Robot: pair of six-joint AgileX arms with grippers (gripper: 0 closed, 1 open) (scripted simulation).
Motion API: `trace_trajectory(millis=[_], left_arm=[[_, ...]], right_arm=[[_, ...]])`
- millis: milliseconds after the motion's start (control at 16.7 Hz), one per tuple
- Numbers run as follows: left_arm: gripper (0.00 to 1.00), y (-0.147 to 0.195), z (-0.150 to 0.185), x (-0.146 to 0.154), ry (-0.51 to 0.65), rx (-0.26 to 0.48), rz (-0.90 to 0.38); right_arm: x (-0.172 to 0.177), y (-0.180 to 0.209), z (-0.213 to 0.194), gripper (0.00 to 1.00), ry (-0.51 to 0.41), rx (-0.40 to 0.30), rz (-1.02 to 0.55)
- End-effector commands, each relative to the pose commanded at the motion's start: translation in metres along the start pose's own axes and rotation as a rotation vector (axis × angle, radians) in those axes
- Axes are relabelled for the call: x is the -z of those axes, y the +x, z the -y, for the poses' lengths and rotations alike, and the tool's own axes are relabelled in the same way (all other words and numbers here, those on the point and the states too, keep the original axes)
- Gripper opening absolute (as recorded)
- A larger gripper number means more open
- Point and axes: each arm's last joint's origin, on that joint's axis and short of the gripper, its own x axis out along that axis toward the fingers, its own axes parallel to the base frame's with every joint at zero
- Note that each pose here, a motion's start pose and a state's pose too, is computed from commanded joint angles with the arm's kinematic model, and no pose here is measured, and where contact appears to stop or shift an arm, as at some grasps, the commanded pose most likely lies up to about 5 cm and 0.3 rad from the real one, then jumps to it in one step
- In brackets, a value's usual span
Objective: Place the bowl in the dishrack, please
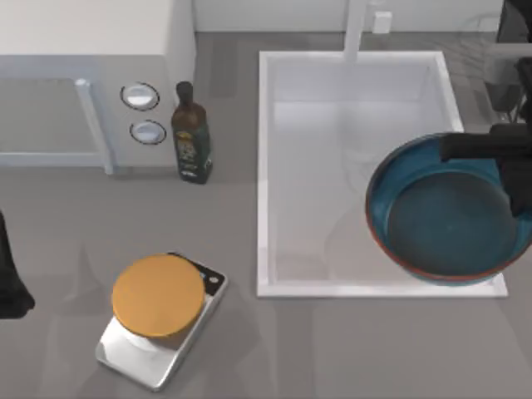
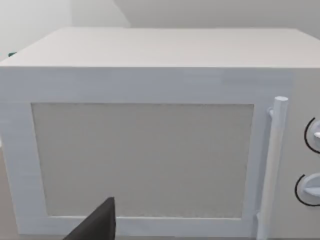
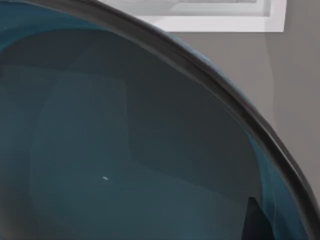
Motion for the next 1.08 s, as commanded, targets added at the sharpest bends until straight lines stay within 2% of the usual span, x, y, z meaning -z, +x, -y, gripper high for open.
trace_trajectory(millis=[360,480,600,900,1080], left_arm=[[1.0,0.0,0.0,0.0,0.0,0.0,0.0],[1.0,0.0,0.0,0.0,0.0,0.0,0.0],[1.0,0.0,0.0,0.0,0.0,0.0,0.0],[1.0,0.0,0.0,0.0,0.0,0.0,0.0],[1.0,0.0,0.0,0.0,0.0,0.0,0.0]], right_arm=[[0.001,-0.001,-0.001,0.0,-0.003,-0.002,0.001],[-0.003,-0.002,0.006,0.0,0.013,-0.032,0.025],[-0.009,-0.005,0.02,0.0,0.047,-0.093,0.082],[-0.029,-0.018,0.086,0.0,0.159,-0.284,0.396],[-0.03,-0.033,0.137,0.0,0.189,-0.336,0.699]])
